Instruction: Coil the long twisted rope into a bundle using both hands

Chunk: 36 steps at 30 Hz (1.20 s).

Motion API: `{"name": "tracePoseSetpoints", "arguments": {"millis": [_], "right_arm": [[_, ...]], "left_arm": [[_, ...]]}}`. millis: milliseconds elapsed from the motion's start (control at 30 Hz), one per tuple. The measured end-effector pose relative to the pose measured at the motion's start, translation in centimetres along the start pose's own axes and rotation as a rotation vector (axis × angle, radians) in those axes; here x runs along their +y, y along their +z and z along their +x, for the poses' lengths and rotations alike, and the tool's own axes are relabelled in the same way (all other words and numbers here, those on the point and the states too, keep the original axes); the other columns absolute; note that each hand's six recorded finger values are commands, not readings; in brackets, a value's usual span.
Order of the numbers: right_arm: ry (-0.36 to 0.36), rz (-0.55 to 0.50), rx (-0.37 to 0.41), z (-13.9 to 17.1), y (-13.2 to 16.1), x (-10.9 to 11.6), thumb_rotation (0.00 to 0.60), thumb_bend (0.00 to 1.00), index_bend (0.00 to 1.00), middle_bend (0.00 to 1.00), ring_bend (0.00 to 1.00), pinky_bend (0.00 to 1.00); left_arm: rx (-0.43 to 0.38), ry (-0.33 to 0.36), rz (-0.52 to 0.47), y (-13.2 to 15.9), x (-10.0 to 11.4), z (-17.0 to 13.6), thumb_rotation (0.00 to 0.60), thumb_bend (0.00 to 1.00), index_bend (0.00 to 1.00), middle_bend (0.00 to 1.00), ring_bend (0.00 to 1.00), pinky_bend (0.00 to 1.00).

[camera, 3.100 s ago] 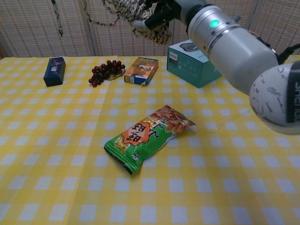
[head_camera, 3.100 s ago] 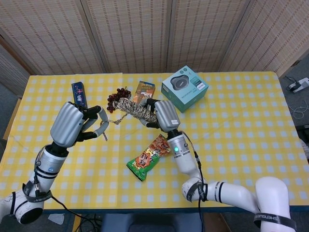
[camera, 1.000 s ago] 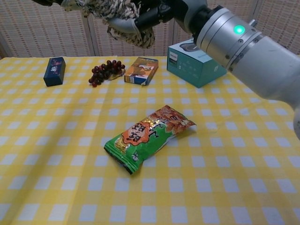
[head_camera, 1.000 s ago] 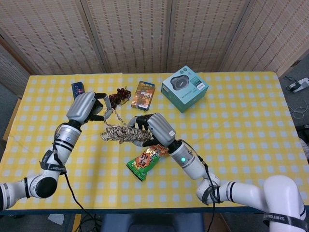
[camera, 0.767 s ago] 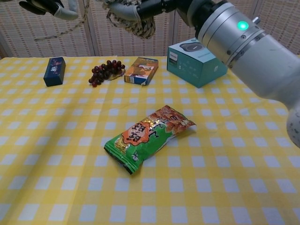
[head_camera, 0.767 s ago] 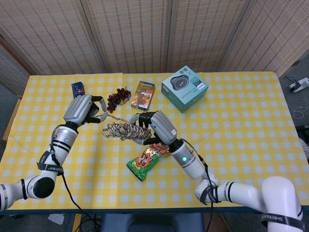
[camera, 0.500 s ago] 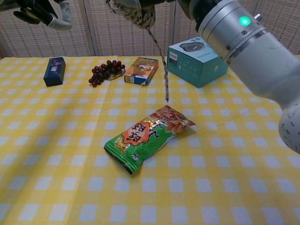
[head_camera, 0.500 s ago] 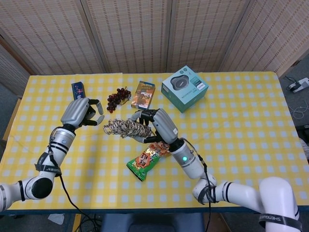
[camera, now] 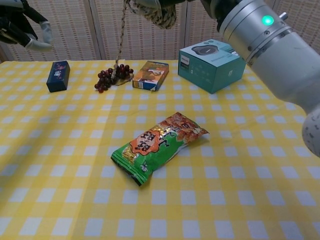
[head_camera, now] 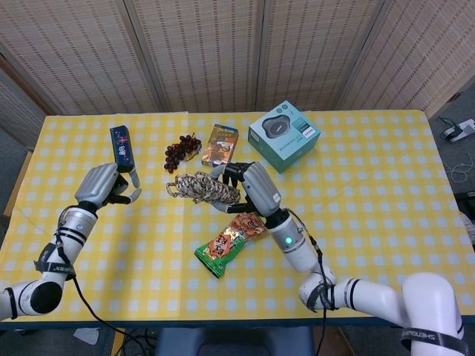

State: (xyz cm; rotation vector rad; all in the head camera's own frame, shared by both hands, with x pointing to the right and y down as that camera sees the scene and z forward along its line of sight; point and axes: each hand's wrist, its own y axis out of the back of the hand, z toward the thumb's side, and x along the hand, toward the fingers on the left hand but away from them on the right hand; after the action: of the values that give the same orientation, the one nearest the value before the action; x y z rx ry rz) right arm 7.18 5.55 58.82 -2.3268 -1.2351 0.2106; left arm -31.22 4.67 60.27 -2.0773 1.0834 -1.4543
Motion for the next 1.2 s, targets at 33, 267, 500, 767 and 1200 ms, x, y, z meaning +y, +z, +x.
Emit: {"name": "tracePoseSetpoints", "arguments": {"millis": [33,267,500,767,1200], "right_arm": [[0.015,0.024,-0.01,0.1,-0.2,0.2,0.6,0.29,0.91,0.7,0.59,0.66],[0.09,0.155,-0.087,1.3,-1.9,2.1,0.6,0.3,0.91,0.7,0.59,0.66],[0.176,0.235,-0.168,3.0,-3.9,3.0,0.6,0.31,0.91,0.69,0.59,0.66],[0.281,0.305,-0.251,5.4,-6.2,3.4,0.6,0.31,0.91,0.69,0.59,0.66],[0.308,0.324,-0.295,7.2,-7.8,4.0,0.6,0.31,0.91,0.69,0.59,0.66]], "left_arm": [[0.003,0.002,0.006,-0.3,0.0,-0.1,0.6,0.36,0.68,0.99,0.95,1.0],[0.018,0.028,0.07,-2.7,0.3,-1.6,0.6,0.36,0.5,0.79,0.71,0.95],[0.03,0.098,0.148,-4.6,1.0,-3.1,0.6,0.36,0.41,0.57,0.51,0.65],[0.038,0.224,0.239,-6.5,2.2,-5.0,0.6,0.35,0.36,0.47,0.41,0.53],[0.102,0.313,0.312,-10.3,2.8,-9.3,0.6,0.33,0.36,0.44,0.39,0.46]]}}
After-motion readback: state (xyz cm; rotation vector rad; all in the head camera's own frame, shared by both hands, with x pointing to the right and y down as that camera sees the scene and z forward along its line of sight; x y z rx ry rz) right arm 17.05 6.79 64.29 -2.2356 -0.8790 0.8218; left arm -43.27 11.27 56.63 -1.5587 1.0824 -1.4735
